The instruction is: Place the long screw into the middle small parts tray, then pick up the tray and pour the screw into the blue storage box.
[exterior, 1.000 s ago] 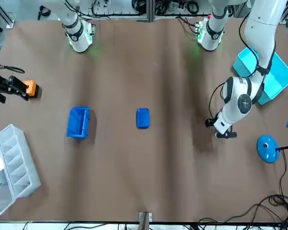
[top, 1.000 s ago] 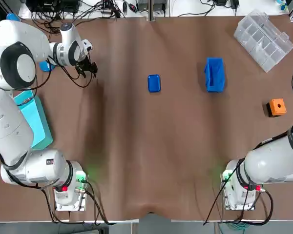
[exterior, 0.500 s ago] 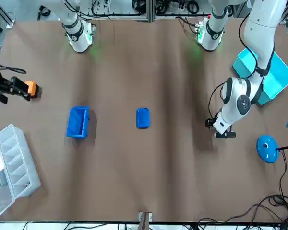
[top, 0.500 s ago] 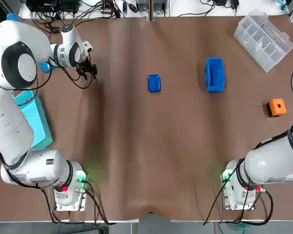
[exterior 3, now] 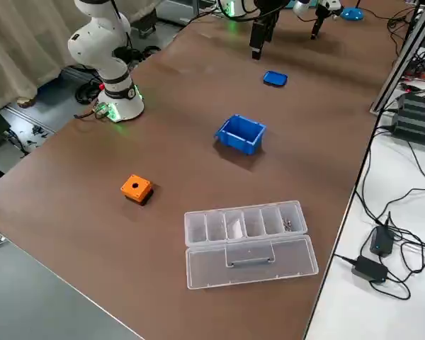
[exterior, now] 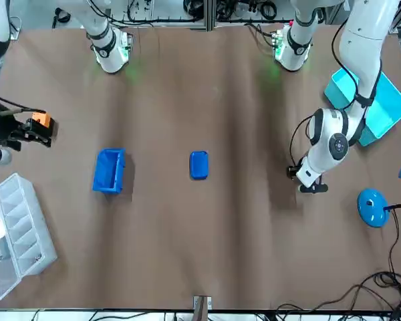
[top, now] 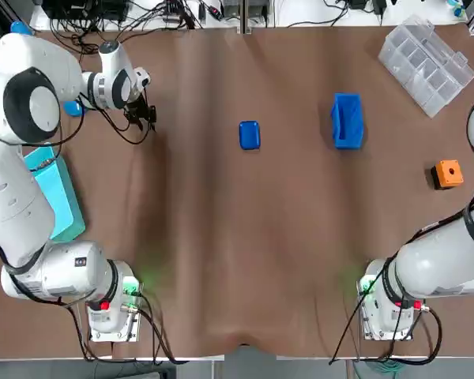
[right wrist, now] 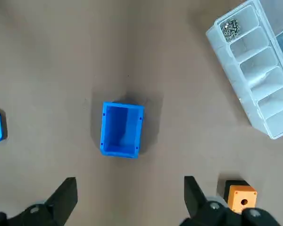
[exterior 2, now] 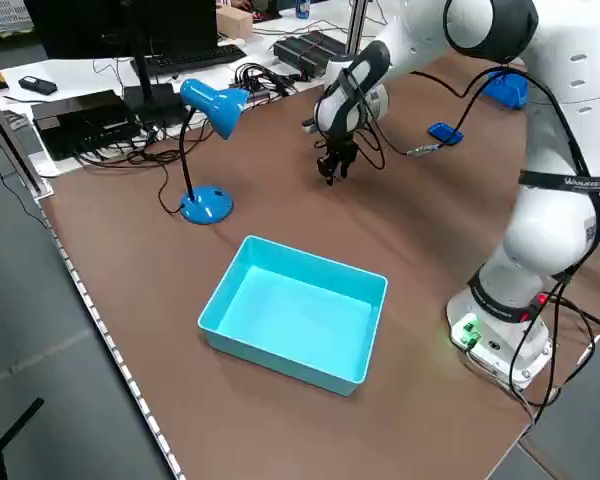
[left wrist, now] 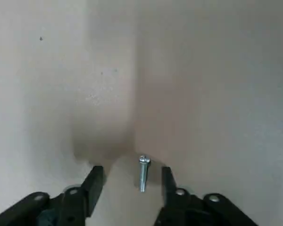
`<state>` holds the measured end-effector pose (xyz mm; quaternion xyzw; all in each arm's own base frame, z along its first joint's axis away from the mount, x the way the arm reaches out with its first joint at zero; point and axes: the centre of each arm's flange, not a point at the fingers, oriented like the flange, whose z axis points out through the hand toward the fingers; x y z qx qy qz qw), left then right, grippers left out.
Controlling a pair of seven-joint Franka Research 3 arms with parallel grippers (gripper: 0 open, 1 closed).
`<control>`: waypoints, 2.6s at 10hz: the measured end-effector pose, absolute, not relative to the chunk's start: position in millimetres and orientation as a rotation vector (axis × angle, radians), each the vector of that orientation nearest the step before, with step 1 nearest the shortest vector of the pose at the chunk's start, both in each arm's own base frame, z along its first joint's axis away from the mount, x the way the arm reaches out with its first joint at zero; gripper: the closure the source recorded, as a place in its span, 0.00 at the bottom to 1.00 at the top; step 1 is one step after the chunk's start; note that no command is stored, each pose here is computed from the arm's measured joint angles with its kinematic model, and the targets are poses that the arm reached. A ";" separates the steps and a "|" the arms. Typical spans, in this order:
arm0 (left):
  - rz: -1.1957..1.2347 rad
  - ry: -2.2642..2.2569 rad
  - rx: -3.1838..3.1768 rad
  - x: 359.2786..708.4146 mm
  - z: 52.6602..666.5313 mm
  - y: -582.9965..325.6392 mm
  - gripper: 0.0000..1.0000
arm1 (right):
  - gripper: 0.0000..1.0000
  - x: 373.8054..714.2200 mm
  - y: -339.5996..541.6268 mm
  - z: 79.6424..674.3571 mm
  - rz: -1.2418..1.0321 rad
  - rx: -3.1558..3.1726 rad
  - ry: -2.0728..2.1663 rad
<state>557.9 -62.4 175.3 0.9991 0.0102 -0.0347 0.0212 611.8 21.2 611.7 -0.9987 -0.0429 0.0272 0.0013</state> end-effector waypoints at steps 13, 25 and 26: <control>-0.091 0.022 3.099 560.6 178.3 -64.6 0.93 | 0.00 607.4 -20.1 641.6 -0.029 -3.156 -0.019; 0.185 0.121 3.025 574.1 272.6 -257.8 0.93 | 0.00 603.3 -47.2 640.3 0.005 -3.159 0.055; 0.186 0.152 3.014 571.9 281.8 -282.1 0.93 | 0.00 602.1 -48.6 641.1 0.009 -3.158 0.059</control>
